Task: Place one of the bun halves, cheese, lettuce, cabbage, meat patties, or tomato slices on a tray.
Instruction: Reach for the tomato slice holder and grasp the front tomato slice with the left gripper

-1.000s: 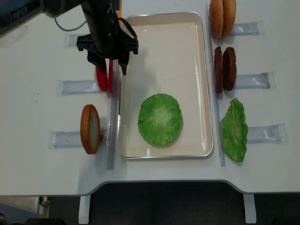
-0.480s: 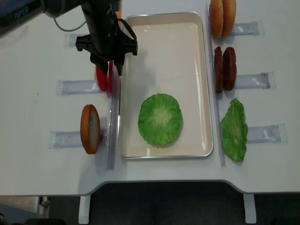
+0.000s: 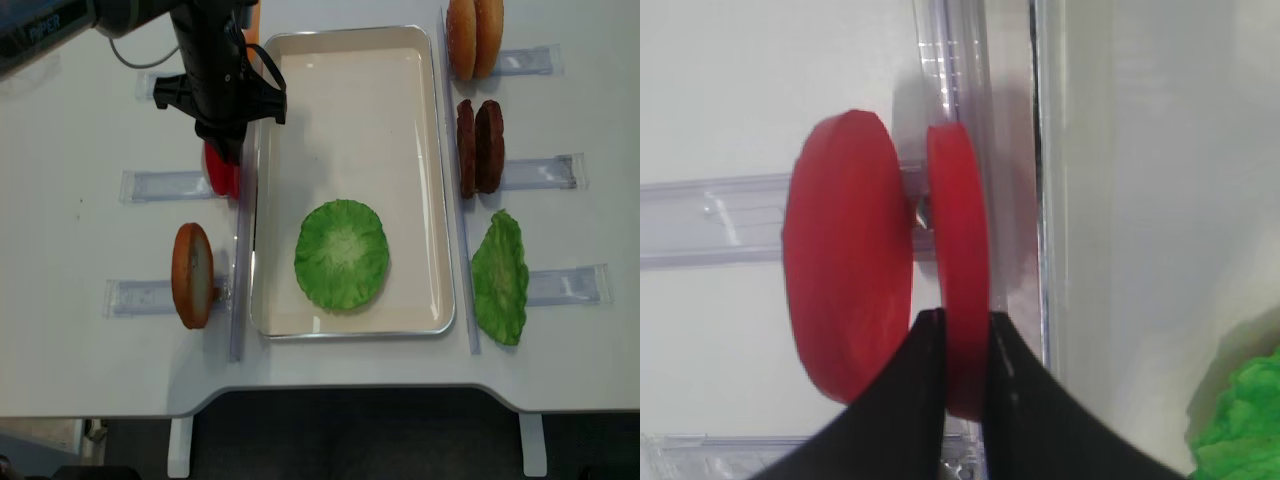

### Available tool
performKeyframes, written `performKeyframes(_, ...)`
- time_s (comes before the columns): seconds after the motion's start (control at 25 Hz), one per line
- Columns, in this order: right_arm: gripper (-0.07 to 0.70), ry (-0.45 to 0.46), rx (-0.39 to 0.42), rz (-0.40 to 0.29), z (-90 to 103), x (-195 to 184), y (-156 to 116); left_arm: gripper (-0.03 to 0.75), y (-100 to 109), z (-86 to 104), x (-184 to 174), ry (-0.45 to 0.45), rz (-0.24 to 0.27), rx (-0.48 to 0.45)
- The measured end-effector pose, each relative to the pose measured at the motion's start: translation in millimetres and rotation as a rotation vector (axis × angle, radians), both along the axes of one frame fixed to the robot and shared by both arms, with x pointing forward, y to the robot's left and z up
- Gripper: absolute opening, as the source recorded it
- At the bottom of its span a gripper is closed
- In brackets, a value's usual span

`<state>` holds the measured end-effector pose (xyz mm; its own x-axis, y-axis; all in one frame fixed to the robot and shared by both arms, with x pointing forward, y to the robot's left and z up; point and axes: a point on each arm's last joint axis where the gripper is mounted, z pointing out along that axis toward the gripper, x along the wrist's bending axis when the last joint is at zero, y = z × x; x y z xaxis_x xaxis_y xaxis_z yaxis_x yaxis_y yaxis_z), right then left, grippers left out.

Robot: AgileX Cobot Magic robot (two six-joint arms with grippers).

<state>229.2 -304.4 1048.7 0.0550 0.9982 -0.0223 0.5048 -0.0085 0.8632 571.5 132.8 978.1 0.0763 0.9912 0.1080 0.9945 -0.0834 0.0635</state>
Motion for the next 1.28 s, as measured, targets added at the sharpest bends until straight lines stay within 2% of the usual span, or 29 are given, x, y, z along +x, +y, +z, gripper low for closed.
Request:
performKeyframes(0.56,0.537,0.0,0.0,0.0,0.0,0.0,0.0,0.064,2.4,1.3,-4.0,0.047,0.008,0.028)
performKeyframes(0.8,0.537,0.0,0.0,0.0,0.0,0.0,0.0,0.064,3.3,13.4,-7.4,0.027,0.013,0.006)
performKeyframes(1.08,0.537,0.0,0.0,0.0,0.0,0.0,0.0,0.064,-0.1,32.6,-10.9,0.004,0.029,-0.067)
performKeyframes(1.28,0.537,0.0,0.0,0.0,0.0,0.0,0.0,0.064,-6.3,39.7,-16.3,0.029,0.028,-0.153)
